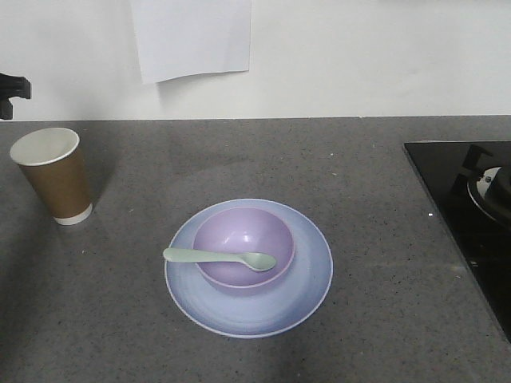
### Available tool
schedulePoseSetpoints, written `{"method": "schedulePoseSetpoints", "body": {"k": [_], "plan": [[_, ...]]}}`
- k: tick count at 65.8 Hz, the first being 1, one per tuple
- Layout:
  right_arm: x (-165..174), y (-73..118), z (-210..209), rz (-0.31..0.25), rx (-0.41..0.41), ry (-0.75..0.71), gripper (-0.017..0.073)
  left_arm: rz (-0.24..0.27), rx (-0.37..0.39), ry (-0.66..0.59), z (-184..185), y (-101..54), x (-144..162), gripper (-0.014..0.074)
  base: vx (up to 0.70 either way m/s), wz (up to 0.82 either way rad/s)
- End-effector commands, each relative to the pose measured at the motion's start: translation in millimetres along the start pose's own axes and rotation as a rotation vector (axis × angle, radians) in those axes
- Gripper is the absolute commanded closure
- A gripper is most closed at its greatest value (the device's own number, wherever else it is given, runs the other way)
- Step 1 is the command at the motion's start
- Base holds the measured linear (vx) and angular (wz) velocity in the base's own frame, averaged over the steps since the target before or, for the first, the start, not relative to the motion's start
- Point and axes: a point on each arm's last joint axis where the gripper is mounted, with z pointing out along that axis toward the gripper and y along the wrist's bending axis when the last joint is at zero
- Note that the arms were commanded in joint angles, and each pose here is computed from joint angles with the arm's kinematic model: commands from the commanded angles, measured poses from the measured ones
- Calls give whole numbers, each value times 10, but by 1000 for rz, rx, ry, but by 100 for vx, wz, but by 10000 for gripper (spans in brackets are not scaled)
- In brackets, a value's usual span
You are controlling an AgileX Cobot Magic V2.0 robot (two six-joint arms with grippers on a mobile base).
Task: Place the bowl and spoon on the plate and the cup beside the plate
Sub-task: 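Move the left gripper over the brown paper cup, then grasp the paper cup rim with the left gripper and slide it toward the plate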
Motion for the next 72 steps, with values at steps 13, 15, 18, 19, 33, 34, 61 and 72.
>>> {"method": "schedulePoseSetpoints", "body": {"k": [13, 15, 18, 19, 33, 34, 61, 72], "plan": [[-89, -64, -76, -1, 43, -81, 564, -6, 15, -4, 53, -17, -50, 196, 0, 0], [-89, -63, -76, 0, 42, -82, 564, -6, 14, 3, 77, -18, -46, 196, 0, 0], [-89, -63, -76, 0, 42, -82, 564, -5, 13, 7, 94, -19, -43, 196, 0, 0], [-89, -63, -76, 0, 42, -82, 564, -5, 13, 9, 103, -19, -42, 196, 0, 0], [-89, -63, -76, 0, 41, -82, 564, 4, 9, 59, 268, -27, -2, 196, 0, 0], [-89, -63, -76, 0, 41, -82, 564, 8, 9, 65, 284, -28, 3, 196, 0, 0], [-84, -61, -76, 0, 39, -76, 564, 9, 56, 134, 488, -88, 63, 356, 0, 0], [-77, -56, -64, 0, 35, -66, 564, 6, 62, 139, 482, -96, 68, 563, 0, 0]]}}
